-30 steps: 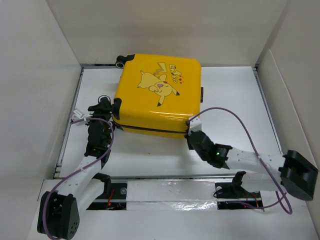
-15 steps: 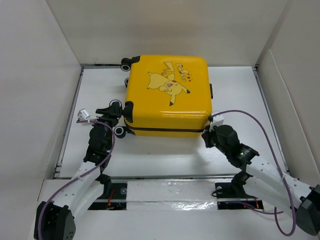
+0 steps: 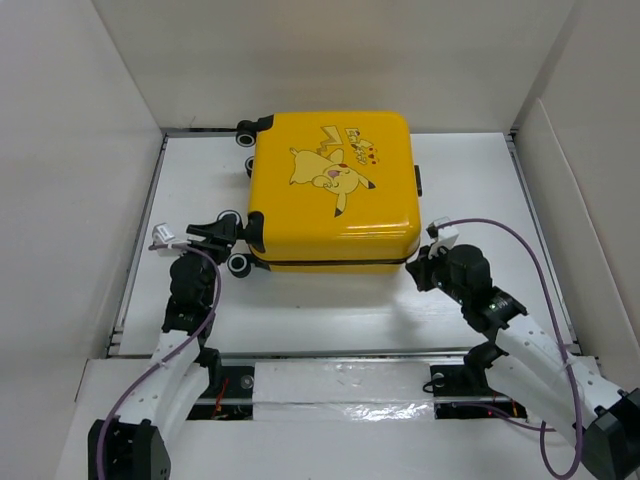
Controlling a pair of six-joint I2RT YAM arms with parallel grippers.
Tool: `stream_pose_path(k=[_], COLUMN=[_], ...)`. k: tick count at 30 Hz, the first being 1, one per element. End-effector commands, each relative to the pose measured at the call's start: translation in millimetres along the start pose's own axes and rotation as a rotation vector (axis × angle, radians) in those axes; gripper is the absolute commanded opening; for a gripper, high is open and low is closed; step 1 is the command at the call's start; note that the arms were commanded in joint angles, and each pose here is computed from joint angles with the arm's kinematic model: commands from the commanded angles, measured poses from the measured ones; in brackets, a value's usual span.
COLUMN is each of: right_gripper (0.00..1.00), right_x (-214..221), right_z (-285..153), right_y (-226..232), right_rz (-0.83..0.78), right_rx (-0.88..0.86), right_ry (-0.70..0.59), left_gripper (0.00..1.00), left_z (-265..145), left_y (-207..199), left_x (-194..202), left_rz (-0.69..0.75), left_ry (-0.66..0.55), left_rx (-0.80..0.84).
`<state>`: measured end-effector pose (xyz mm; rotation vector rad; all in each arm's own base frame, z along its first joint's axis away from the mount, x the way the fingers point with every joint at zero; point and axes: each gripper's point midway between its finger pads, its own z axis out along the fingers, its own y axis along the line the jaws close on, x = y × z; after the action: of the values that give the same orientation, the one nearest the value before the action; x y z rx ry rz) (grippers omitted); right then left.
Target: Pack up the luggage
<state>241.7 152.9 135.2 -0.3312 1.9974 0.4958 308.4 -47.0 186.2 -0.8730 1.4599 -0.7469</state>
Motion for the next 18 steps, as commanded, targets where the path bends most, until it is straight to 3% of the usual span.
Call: stream_pose_path(k=[1, 7, 11, 15, 16, 18], right_gripper=[0.00, 0.00, 0.00, 0.00, 0.00, 0.00], right_x=[-75.7, -75.6, -61.7, -53.3, -52.0, -53.1], right_z=[-5.2, -9.6, -2.3, 8.4, 11.4, 12.4], right_y=[32.3, 35.7, 49.6, 54.8, 54.2, 55.0], right_rz=[-0.031, -0.031, -0.029, -0.015, -0.015, -0.021], right_rx=[-0.135, -0.136, -0.180, -0.179, -0.173, -0.166], right_ry=[-0.271, -0.280, -0.249, -0.232, -0.221, -0.212], left_gripper=[0.37, 0.41, 0.27, 0.24, 0.27, 0.50], left_z=[-4.2, 12.2, 16.6, 16.5, 16.2, 15.9], left_y=[85.0, 105.4, 85.8, 86.3, 82.2, 88.2], left_x=[24.1, 39.2, 54.3, 56.4, 52.6, 36.0], left_rz=[0.152, 0.041, 0.041, 0.062, 0.070, 0.080], left_ry=[0.098, 0.263, 0.305, 0.284, 0.271, 0.226], left_rx=[-0.221, -0.204, -0.100, -0.114, -0.104, -0.136])
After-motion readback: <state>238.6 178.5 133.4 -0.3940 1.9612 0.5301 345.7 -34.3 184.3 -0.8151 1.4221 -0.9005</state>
